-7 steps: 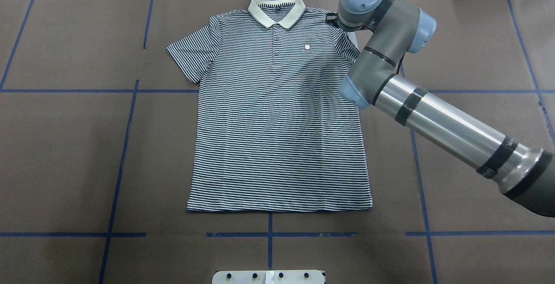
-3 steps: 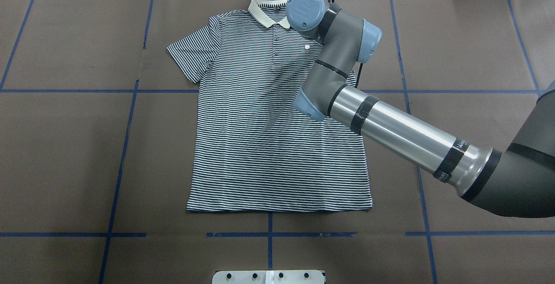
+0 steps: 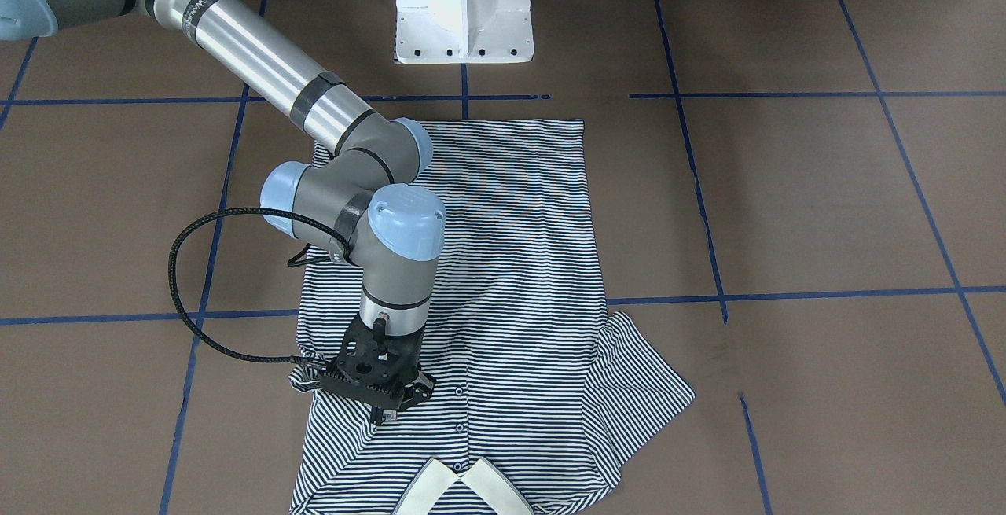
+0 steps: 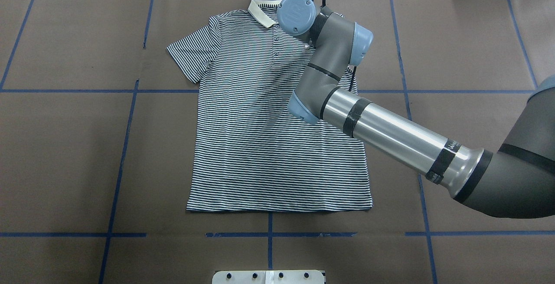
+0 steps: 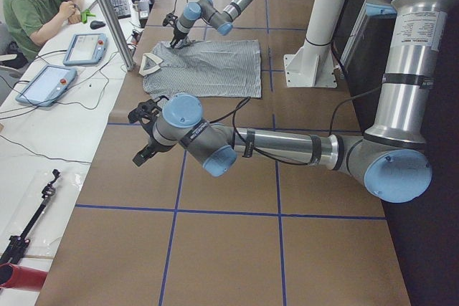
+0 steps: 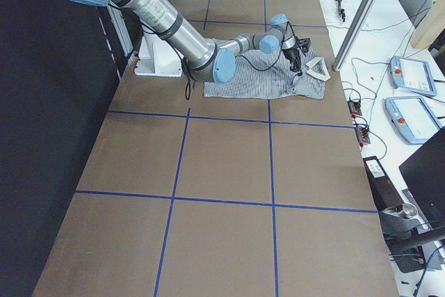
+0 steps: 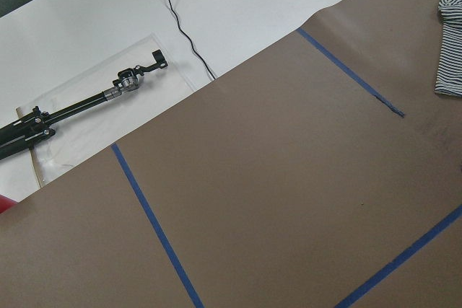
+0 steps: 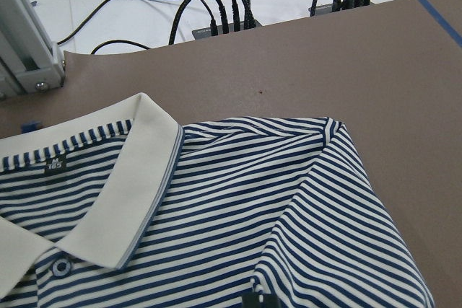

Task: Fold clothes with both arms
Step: 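Fold the sleeve nearest the right gripper inward onto the shirt body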

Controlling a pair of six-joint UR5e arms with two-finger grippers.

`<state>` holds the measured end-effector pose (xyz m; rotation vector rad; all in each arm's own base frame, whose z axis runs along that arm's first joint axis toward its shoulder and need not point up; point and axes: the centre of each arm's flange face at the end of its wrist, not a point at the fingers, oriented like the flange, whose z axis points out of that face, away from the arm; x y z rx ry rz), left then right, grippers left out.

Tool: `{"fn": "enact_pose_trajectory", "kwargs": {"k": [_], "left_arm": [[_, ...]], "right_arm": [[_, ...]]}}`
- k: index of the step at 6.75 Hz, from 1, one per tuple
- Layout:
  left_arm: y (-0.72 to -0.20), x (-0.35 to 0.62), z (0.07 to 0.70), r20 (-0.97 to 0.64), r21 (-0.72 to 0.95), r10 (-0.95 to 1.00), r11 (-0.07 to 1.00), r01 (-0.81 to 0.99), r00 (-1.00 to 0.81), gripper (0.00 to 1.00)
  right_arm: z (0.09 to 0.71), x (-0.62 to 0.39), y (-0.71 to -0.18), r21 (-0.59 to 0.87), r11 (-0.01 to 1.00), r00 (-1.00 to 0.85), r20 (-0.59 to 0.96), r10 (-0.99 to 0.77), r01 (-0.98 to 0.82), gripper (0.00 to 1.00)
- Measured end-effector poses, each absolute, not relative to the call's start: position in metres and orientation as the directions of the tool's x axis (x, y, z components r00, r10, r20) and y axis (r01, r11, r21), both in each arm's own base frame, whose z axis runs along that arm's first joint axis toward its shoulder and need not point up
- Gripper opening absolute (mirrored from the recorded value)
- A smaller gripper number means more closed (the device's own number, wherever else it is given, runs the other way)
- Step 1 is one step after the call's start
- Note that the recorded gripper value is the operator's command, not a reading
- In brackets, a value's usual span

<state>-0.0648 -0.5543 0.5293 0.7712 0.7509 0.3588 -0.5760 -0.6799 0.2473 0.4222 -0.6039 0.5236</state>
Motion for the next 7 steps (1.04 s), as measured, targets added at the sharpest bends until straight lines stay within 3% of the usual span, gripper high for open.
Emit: {"fn": "enact_pose_trajectory", "kwargs": {"k": [2, 3, 4, 7], "left_arm": [[-0.554, -0.064, 0.530, -0.476, 0.736, 0.547, 0.676, -0.027, 0.689, 1.00], [-0.553, -0.064, 0.530, -0.476, 0.737, 0.547, 0.676, -0.028, 0.688, 1.00], [-0.553, -0.064, 0.530, -0.476, 0.737, 0.548, 0.675, -0.028, 0.688, 1.00], [-0.553, -0.062, 0.529, -0.458, 0.757, 0.563, 0.653, -0.030, 0.688, 1.00]], "right_arm": [[0.244, -0.583, -0.676, 0.224, 0.784, 0.700, 0.630, 0.337, -0.579, 0.00], [0.244, -0.585, -0.674, 0.224, 0.785, 0.701, 0.630, 0.336, -0.578, 0.69], [0.244, -0.586, -0.673, 0.226, 0.786, 0.703, 0.629, 0.332, -0.575, 1.00], [0.231, -0.578, -0.681, 0.272, 0.831, 0.750, 0.618, 0.235, -0.485, 1.00]]}}
